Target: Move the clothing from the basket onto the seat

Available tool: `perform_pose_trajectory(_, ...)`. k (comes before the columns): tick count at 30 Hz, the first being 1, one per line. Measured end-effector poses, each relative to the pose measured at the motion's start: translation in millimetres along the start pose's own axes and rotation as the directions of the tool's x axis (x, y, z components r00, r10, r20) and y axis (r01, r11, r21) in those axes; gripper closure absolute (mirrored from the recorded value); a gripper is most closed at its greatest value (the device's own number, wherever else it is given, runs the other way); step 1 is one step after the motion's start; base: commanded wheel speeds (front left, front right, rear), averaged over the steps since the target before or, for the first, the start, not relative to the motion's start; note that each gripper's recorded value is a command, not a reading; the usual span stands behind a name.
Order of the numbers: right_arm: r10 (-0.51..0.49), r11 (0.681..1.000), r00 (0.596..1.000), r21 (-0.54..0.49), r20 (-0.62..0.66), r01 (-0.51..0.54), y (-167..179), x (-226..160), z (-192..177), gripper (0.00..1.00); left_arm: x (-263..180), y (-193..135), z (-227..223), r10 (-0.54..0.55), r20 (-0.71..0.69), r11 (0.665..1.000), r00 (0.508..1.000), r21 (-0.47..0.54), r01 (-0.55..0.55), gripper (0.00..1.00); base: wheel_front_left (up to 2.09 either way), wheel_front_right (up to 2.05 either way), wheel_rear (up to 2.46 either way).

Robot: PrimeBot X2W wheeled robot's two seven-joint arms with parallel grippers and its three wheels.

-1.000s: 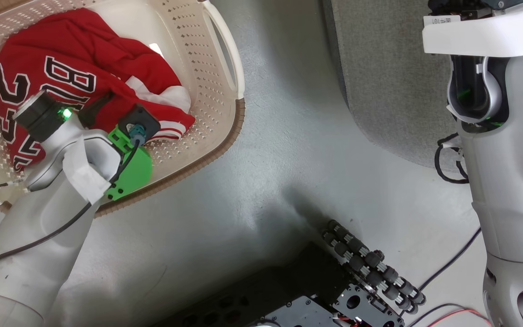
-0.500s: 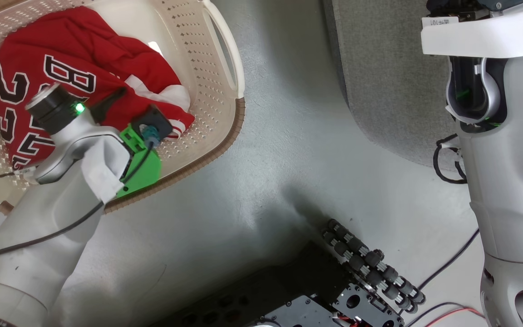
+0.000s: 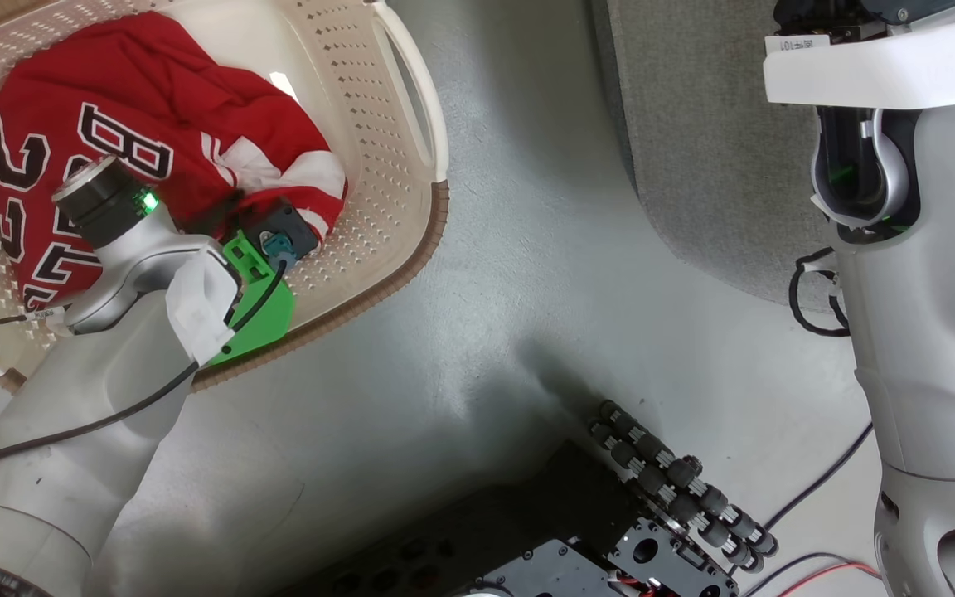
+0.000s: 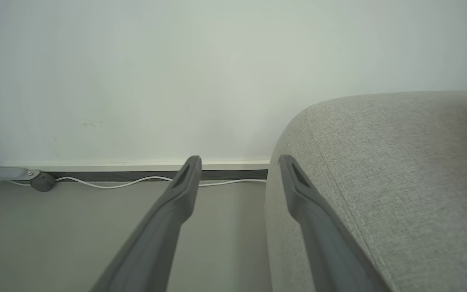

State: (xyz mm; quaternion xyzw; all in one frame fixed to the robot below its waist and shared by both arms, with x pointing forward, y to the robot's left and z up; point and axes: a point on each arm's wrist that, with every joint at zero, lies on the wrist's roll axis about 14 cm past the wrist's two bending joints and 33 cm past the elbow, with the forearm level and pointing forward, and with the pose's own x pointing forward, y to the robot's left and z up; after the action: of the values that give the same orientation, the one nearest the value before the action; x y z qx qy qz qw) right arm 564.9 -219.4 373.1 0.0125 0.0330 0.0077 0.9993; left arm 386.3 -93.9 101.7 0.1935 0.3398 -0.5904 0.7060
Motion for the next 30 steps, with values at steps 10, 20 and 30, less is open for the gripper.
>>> perform_pose_trajectory(10,0.011,1.000,1.000,0.004,0.002,-0.011,2,-1,4,0.00,-2,7,11,0.020,0.044,0.999,0.999,-0.049,-0.018,1.00,0.00,0.00,0.00)
perform_pose_trajectory(20,-0.005,1.000,1.000,-0.011,0.019,0.005,-3,-6,20,0.00,-20,27,84,0.124,0.272,0.983,0.954,-0.164,-0.081,1.00,0.00,0.00,0.00)
perform_pose_trajectory(30,-0.006,1.000,1.000,-0.003,0.002,0.006,3,-25,29,0.00,-68,50,147,0.287,0.433,0.933,0.854,-0.328,-0.147,1.00,0.00,0.00,0.00)
